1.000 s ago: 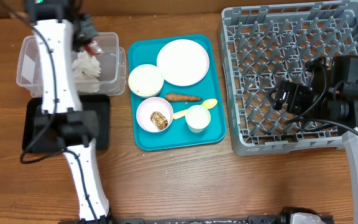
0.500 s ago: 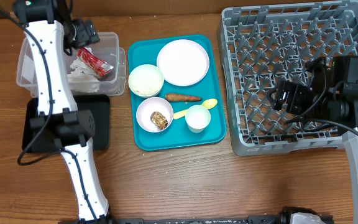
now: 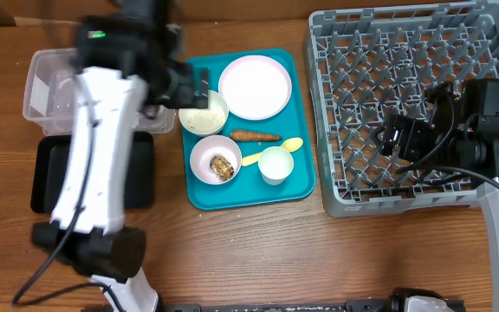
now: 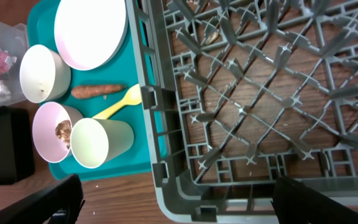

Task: Sort waste into correct bins and load items into the dishwasher
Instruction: 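Grasp the white bowl of rice with the left gripper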

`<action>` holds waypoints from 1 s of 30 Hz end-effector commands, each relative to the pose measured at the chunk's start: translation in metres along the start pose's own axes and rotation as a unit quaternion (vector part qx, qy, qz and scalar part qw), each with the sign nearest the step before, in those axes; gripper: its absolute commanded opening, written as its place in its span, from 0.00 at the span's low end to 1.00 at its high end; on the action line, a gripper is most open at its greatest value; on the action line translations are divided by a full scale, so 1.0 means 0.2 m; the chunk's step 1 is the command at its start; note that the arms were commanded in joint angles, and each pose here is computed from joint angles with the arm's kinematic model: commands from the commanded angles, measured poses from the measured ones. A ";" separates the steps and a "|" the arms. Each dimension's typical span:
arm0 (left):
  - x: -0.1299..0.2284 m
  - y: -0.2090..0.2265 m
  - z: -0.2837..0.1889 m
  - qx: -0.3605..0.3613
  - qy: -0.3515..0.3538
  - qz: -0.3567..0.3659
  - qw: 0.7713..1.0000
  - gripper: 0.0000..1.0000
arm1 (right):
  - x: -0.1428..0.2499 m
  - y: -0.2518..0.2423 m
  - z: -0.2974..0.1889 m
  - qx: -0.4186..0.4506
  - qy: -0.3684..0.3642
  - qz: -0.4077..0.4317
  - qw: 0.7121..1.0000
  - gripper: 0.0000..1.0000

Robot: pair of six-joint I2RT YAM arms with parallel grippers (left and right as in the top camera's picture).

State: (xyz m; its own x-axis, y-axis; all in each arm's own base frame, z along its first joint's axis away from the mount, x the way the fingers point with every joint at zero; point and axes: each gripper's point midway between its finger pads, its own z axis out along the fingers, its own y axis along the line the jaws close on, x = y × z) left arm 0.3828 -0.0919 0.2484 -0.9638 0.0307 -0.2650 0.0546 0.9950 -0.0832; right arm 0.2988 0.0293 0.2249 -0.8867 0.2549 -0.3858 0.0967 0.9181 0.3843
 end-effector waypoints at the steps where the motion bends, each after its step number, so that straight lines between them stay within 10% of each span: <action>1: 0.02 -0.06 0.37 -0.021 0.045 0.085 0.995 1.00 | -0.04 0.03 -0.03 -0.003 -0.015 -0.008 1.000 1.00; 14: 0.06 -0.12 1.13 -0.020 0.116 0.128 0.985 0.56 | -0.05 0.02 -0.03 0.001 -0.019 -0.010 1.000 1.00; 30: -0.02 -0.14 1.10 -0.022 0.099 0.118 0.988 0.04 | -0.05 0.02 -0.03 0.002 -0.021 -0.010 1.000 1.00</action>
State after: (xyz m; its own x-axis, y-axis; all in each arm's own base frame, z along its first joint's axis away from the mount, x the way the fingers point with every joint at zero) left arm 0.4376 -0.1436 0.0314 -0.9540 0.2921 -0.0679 0.2930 0.9561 -0.0041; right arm 0.3011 0.0286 0.2259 -0.8821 0.2550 -0.3960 0.0944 0.9194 0.3818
